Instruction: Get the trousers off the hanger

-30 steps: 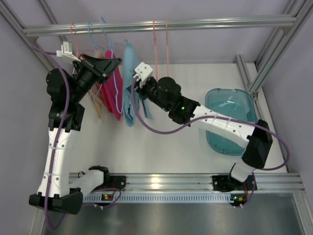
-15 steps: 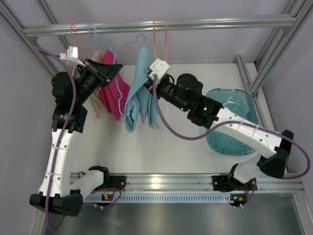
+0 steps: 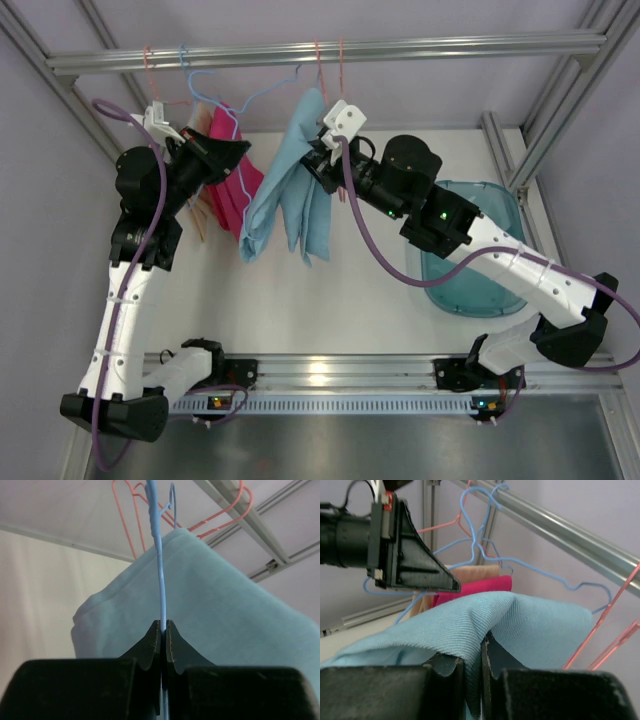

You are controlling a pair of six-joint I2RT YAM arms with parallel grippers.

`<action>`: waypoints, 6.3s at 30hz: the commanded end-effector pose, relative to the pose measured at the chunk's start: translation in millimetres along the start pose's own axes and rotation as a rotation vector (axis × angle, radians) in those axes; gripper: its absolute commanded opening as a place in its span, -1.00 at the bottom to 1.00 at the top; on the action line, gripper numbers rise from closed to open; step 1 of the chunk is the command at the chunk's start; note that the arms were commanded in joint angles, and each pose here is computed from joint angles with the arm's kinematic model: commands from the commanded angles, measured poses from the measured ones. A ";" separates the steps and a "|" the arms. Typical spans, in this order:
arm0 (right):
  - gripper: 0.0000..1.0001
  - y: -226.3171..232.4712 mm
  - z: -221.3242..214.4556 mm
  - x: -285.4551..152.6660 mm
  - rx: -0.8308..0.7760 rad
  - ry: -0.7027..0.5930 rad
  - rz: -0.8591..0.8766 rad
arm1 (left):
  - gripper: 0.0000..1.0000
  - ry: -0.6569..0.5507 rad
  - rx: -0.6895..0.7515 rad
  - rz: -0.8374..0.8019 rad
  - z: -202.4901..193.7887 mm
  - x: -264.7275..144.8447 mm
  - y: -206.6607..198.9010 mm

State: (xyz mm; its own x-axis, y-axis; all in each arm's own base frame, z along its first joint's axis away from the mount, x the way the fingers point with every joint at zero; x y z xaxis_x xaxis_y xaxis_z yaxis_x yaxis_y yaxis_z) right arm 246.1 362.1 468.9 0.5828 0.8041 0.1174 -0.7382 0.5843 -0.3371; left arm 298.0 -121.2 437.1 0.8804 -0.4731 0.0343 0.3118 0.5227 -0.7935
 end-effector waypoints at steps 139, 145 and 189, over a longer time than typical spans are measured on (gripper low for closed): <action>0.99 -194.0 -146.9 -256.2 0.226 0.434 -0.841 | -0.14 0.121 0.692 0.232 -26.5 137.6 -14.8; 0.99 -192.4 -143.0 -253.9 0.235 0.422 -0.824 | 0.11 0.087 0.756 0.231 -10.9 96.4 -22.0; 0.99 -183.3 -143.2 -245.7 0.282 0.401 -0.765 | -0.07 0.155 0.078 0.042 82.6 22.1 41.5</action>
State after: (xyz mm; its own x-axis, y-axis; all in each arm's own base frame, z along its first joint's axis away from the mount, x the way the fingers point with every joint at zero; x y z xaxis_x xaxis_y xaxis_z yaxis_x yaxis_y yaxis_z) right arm 287.6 44.0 349.7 0.9724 0.1207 -0.1997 -0.1374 0.9879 -0.0720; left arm 363.2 -39.6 426.8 0.8573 -0.4724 -0.2047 0.1947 0.6656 -0.7205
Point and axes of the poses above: each gripper's point midway between its finger pads, its own x axis out along the fingers, its own y axis along the line the jaws close on, z = x × y, the point moved 2 cm from there along -x, back along the fingers, and after that the axes turned 7 degrees about -x, right-handed, at the moved point
